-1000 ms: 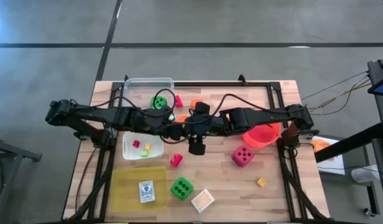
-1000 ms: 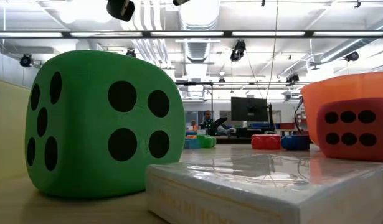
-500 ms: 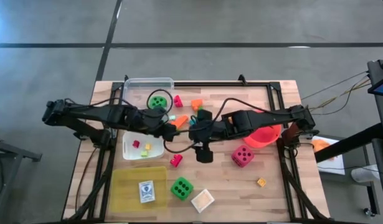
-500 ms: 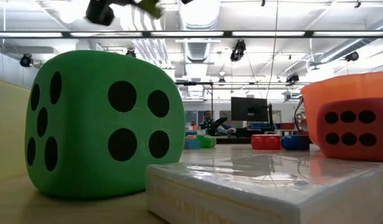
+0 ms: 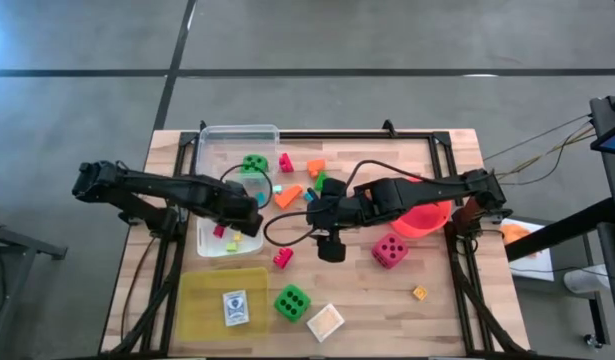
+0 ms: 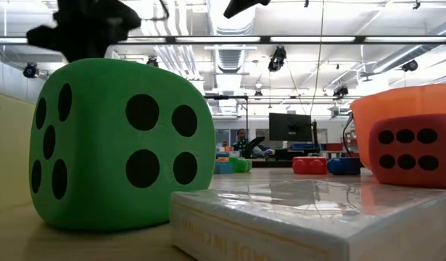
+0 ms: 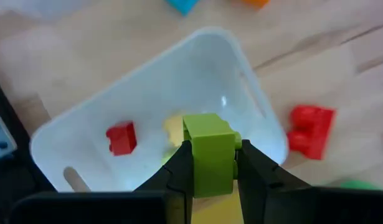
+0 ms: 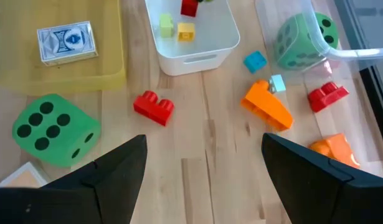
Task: Pick & Place Toys
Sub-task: Put the green game piece into the white bin
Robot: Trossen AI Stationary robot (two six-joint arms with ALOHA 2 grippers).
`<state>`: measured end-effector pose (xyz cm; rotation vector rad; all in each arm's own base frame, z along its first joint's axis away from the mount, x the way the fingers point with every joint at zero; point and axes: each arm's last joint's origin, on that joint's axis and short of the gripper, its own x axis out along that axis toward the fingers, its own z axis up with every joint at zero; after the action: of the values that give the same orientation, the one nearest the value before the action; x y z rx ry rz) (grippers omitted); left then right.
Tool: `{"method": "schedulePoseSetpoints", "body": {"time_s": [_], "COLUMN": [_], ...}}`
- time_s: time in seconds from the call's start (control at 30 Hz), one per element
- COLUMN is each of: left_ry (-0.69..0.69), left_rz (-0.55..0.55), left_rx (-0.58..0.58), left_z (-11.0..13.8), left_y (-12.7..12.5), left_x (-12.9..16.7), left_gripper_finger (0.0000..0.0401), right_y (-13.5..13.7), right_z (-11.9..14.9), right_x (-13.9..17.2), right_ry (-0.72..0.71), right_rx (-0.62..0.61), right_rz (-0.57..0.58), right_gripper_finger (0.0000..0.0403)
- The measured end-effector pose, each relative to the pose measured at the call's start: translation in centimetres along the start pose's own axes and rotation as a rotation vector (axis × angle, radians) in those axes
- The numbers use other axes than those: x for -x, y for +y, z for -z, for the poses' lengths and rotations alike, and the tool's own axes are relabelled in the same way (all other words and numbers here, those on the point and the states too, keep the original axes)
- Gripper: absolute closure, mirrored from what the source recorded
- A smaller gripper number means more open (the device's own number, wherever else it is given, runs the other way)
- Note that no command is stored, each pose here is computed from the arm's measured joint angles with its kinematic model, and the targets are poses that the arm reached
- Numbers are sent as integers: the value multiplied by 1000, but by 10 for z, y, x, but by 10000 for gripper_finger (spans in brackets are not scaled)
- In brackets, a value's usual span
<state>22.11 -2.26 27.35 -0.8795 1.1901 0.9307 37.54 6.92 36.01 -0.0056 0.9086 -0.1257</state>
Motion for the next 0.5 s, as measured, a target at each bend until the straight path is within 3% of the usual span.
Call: {"method": "schedulePoseSetpoints", "body": {"time_s": [0.5], "left_ry": [130], "left_rz": [173], "left_rx": [40], "left_z": [18], "left_y": [2], "left_x": [-80], "left_gripper_finger": [331], "right_y": [5], "right_z": [6], "right_x": [1], "right_ry": [42], "right_rx": [15], "right_rz": [0], "right_gripper_finger": [90]}}
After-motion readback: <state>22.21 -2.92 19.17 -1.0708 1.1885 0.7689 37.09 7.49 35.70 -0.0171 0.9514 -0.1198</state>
